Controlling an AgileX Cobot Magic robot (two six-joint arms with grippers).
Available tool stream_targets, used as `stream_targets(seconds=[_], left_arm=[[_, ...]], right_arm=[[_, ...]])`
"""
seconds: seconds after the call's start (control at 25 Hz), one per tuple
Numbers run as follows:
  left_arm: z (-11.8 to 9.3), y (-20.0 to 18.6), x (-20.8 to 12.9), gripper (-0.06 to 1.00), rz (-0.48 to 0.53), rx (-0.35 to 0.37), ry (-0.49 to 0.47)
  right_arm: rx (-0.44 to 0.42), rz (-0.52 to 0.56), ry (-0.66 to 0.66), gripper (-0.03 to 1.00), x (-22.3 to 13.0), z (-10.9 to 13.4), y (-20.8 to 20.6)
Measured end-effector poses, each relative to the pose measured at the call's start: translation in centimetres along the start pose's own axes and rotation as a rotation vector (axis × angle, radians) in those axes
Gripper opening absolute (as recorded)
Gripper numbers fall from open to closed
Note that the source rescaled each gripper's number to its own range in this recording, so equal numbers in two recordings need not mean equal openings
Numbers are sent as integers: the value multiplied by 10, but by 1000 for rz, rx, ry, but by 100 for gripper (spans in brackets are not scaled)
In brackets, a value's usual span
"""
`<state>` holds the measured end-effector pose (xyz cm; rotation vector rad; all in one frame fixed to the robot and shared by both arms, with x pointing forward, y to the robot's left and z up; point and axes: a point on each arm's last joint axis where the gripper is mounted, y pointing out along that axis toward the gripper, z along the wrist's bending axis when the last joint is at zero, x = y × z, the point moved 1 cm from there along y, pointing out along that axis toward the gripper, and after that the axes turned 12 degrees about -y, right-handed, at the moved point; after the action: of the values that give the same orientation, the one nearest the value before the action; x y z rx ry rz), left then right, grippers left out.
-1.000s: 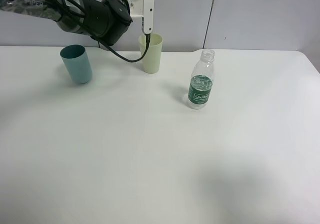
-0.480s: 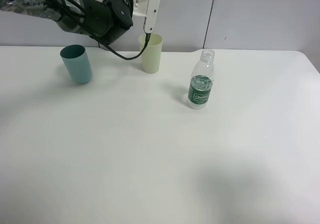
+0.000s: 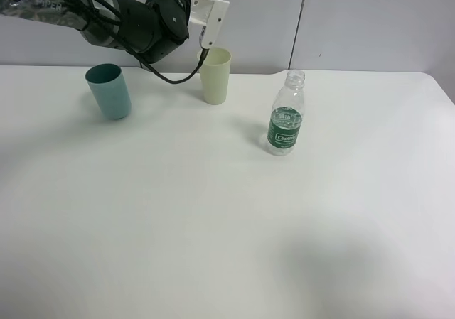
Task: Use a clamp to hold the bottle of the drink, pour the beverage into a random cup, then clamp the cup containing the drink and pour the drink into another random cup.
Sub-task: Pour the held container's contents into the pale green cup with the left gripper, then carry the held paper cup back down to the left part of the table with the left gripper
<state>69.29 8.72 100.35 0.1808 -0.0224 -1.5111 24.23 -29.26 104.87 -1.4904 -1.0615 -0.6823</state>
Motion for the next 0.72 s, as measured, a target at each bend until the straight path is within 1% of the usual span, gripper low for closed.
stream_targets(seconds=[0.12,0.28,0.36,0.48,0.6,0.68,0.72], left_arm=[[0,-4,5,0,6,-35,-75],[6,-13,12,0,-19,-130,-225],[11,-21,10,0,-27,-183,-328],[16,-35,1,0,-25,-260,-514],[21,-55,-8,0,-55,-331,-661],[29,-70,-15,0,-91,-358,-751],[29,-78,-18,0,-102,-381,-810]], right_arm=[[0,0,0,78,0,0,0],[0,0,0,78,0,0,0],[0,0,0,78,0,0,0],[0,0,0,78,0,0,0],[0,0,0,78,0,0,0],[0,0,0,78,0,0,0],[0,0,0,78,0,0,0]])
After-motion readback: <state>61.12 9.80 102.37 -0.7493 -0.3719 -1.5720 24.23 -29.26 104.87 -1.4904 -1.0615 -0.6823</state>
